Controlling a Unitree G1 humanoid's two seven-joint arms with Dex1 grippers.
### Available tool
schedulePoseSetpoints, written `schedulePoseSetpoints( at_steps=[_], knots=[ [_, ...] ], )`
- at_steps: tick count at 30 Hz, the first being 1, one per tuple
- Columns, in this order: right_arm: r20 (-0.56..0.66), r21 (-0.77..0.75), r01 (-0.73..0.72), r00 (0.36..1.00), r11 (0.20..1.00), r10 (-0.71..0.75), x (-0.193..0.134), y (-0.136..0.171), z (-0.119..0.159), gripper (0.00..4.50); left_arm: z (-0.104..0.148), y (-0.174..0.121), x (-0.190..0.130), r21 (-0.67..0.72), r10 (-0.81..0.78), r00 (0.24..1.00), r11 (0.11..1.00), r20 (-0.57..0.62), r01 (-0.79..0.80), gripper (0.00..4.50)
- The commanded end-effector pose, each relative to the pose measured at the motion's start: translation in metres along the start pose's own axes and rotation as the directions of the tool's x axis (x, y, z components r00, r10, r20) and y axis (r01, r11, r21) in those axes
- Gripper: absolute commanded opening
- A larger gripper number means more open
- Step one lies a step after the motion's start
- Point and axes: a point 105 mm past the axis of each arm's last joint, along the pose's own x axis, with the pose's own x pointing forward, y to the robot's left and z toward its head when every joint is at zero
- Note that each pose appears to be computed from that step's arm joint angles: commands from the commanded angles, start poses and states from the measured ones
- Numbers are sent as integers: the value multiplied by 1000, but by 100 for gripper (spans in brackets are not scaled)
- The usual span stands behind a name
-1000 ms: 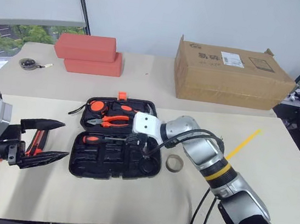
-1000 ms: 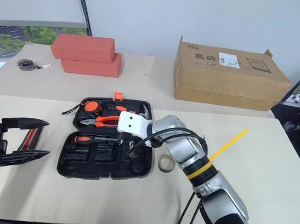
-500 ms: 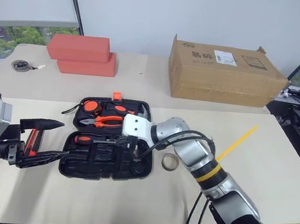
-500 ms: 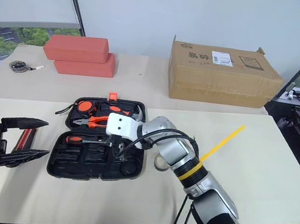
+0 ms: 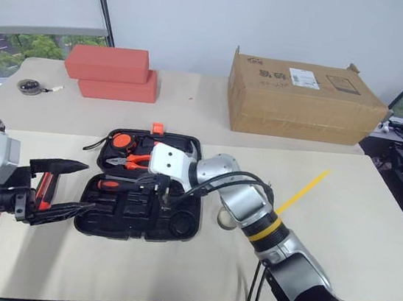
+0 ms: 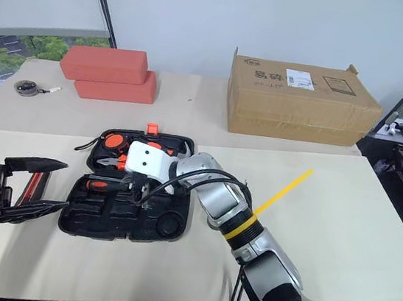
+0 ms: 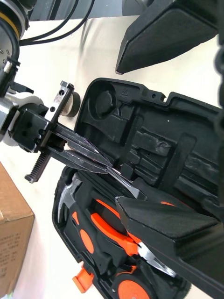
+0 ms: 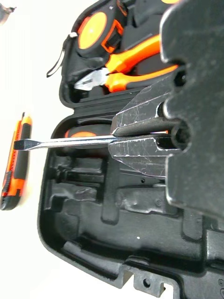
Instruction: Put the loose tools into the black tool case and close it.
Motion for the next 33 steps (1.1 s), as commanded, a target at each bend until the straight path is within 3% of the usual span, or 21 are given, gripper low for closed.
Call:
schedulePoseSetpoints(
  at_steps=[1,4,11,12,16,18,20,23,27,29,30,33],
  knots=[
    [-20,-21,26,999,999,-26,-1,-2,0,3,6,2,-1,43,4,1000,999,2,-4,450],
    [-13,-10,19,1000,1000,-20,2,1,-3,3,5,2,0,43,3,1000,999,0,-3,450],
    [13,9,44,999,999,-44,-1,-2,4,220,4,3,0,44,-1,1000,999,-1,1,450],
    [21,15,59,998,998,-60,-2,-6,7,268,4,4,0,44,-2,1000,999,-1,2,450],
    [125,84,132,982,988,-141,-15,-22,21,393,3,5,1,43,1,1000,999,-3,-1,450],
    [255,152,131,952,980,-167,-23,-26,34,380,2,6,0,40,5,1000,999,-3,-5,450],
    [329,215,67,934,974,-137,-31,-15,30,339,-2,6,-1,31,12,1000,999,-6,-12,450],
    [346,221,18,933,975,-96,-31,4,16,228,-8,9,-3,18,24,1000,1000,-12,-24,450],
    [267,232,35,959,972,-98,-17,11,-6,94,-17,11,-6,8,30,999,1000,-37,-30,450],
    [155,260,69,982,963,-112,-8,10,-27,26,-21,12,-6,9,30,998,1000,-50,-30,450],
    [102,271,94,987,958,-126,-5,9,-37,8,-21,13,-6,9,30,998,1000,-52,-30,450],
    [-53,239,57,998,969,-46,-1,20,-68,8,-22,13,-6,11,31,998,999,-48,-31,450]
  ],
)
